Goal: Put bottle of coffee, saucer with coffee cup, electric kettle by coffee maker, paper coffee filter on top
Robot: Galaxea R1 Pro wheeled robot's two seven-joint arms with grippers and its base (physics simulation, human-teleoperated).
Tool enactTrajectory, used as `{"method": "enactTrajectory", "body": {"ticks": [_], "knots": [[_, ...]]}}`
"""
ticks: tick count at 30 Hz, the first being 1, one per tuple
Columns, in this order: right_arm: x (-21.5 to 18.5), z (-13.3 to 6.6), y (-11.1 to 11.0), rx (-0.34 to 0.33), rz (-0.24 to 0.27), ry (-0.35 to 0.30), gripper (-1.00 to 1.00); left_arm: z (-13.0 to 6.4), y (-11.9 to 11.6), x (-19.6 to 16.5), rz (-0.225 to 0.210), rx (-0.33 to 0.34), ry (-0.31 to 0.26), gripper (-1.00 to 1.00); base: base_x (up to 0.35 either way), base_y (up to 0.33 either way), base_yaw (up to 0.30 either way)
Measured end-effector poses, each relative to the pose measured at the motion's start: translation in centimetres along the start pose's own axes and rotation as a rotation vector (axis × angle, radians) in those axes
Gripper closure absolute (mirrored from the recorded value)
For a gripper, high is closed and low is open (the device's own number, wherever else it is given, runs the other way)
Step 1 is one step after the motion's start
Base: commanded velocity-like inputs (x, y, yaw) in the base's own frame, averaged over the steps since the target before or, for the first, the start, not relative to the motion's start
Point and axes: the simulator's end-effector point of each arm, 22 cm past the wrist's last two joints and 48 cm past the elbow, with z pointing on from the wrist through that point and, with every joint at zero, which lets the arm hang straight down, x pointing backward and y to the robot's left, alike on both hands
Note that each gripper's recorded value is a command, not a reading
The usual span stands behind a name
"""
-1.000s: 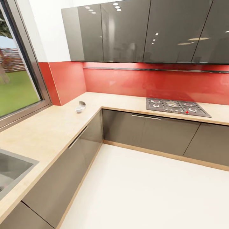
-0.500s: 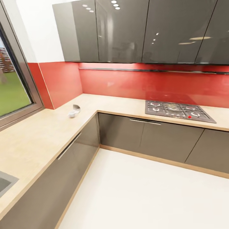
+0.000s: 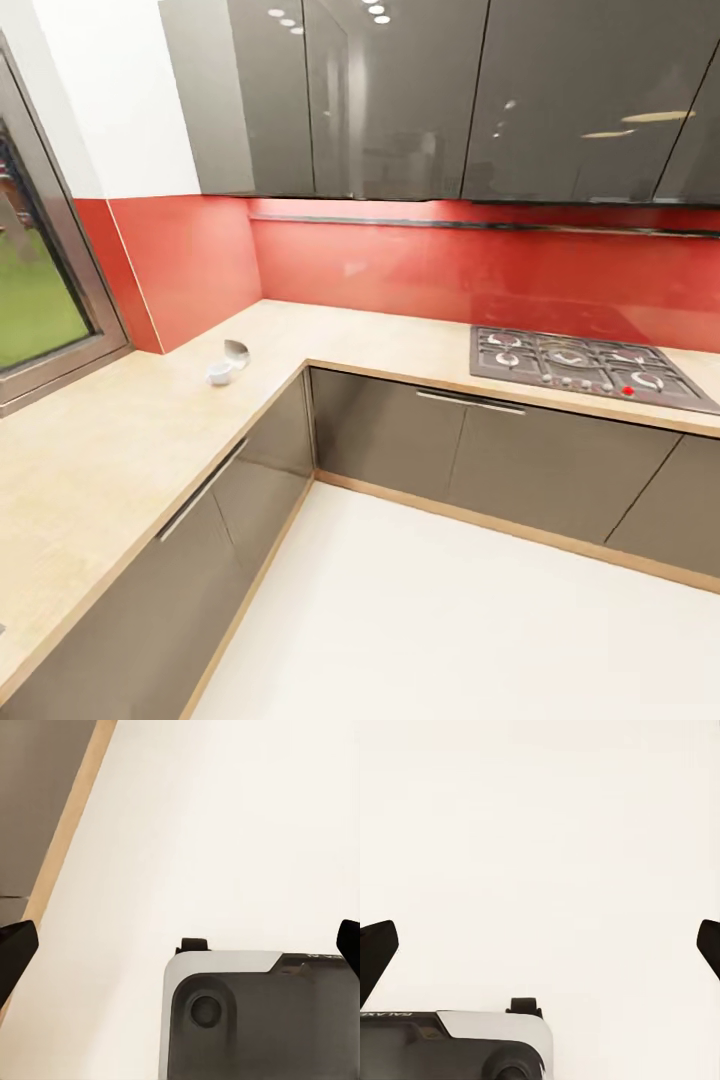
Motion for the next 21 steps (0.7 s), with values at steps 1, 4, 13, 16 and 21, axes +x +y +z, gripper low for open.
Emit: {"method": "enactTrajectory", "body": {"ticks": [1,4,13,16,21], "knots": [[0.00,0.00,0.01,0.000,0.000,0.000,-1.00,0.00,0.00,0.00,0.000,0.000,0.000,-1.00,0.338,-0.015,0.205],[-0.07,0.00,-0.01,0.000,0.000,-0.001,-1.00,0.00,-0.01,0.00,0.000,0.000,0.000,-1.00,0.338,-0.044,0.112],[-0.08,0.00,-0.26,0.001,-0.007,-0.002,-1.00,0.00,-0.02,0.00,0.001,0.000,0.000,-1.00,0.336,-0.086,0.018],[-0.05,0.00,-0.20,0.000,-0.007,-0.001,-1.00,0.00,-0.01,0.00,0.000,0.000,0.000,-1.00,0.334,-0.103,0.001],[-0.07,0.00,-0.27,0.001,-0.006,-0.001,-1.00,0.01,-0.02,0.02,0.001,0.000,0.001,-1.00,0.334,-0.104,0.000]]}}
